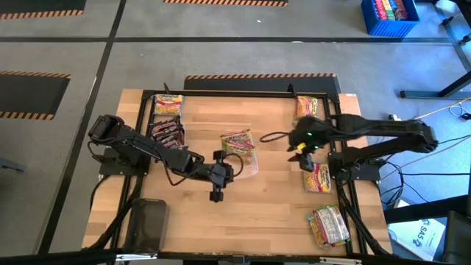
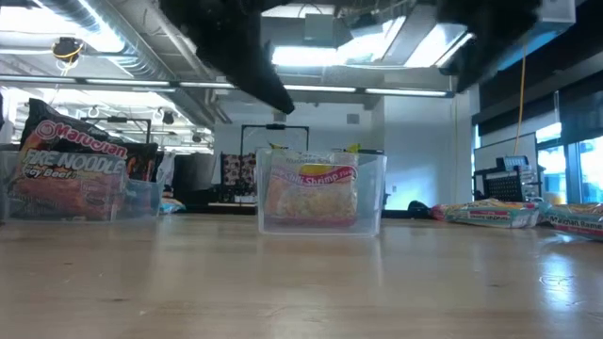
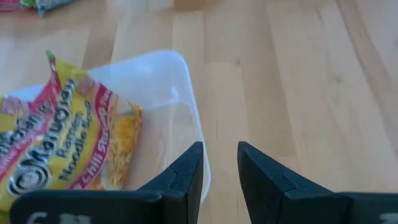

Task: Sort Maruchan noodles
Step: Put the green noodle pack into the right transparent bin

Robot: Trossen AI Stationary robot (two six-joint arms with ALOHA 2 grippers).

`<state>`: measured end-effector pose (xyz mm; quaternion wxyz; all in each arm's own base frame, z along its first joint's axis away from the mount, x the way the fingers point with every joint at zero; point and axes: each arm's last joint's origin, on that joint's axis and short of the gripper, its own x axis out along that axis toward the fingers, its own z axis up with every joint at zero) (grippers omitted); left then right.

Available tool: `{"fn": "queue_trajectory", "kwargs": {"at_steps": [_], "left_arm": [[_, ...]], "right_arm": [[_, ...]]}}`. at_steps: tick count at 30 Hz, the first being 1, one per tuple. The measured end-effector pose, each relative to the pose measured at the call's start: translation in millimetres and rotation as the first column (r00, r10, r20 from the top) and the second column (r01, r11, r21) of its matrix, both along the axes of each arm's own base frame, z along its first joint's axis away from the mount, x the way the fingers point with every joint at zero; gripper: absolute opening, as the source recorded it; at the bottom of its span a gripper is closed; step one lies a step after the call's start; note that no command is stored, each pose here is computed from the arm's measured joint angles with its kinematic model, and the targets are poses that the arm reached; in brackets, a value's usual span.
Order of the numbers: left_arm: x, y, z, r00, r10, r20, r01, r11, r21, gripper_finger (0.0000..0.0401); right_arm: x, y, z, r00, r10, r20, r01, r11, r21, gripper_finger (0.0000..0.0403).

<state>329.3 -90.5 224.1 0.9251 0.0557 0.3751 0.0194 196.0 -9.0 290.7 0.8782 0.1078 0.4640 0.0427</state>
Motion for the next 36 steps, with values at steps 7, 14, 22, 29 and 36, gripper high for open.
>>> {"fn": "queue_trajectory", "kwargs": {"at_steps": [7, 14, 22, 29, 36], "left_arm": [[-13, -5, -15, 0.999, 0.024, -0.025, -0.023, 0.998, 0.06, 0.0092], [-33, -7, -22, 0.999, 0.009, 0.035, -0.011, 0.999, 0.051, 0.0093], [-50, -3, -20, 0.98, 0.01, 0.197, -0.007, 1.0, -0.012, 0.0093], [-51, -15, -20, 0.971, -0.028, 0.237, 0.035, 0.999, -0.026, 0.0094], [-56, -32, -16, 0.958, -0.078, 0.276, 0.094, 0.995, -0.044, 0.0094]], "right_arm": [[-48, 2, -21, 0.961, -0.271, -0.048, 0.275, 0.957, 0.097, 0.0183], [-64, 6, -37, 0.881, -0.438, -0.179, 0.472, 0.835, 0.282, 0.0225], [-49, 14, -37, 0.909, -0.363, -0.203, 0.415, 0.747, 0.52, 0.0306], [-28, 61, -30, 0.959, -0.273, -0.071, 0.263, 0.776, 0.573, 0.0296], [-30, 122, -31, 0.974, -0.15, -0.168, 0.221, 0.778, 0.588, 0.0288]]}}
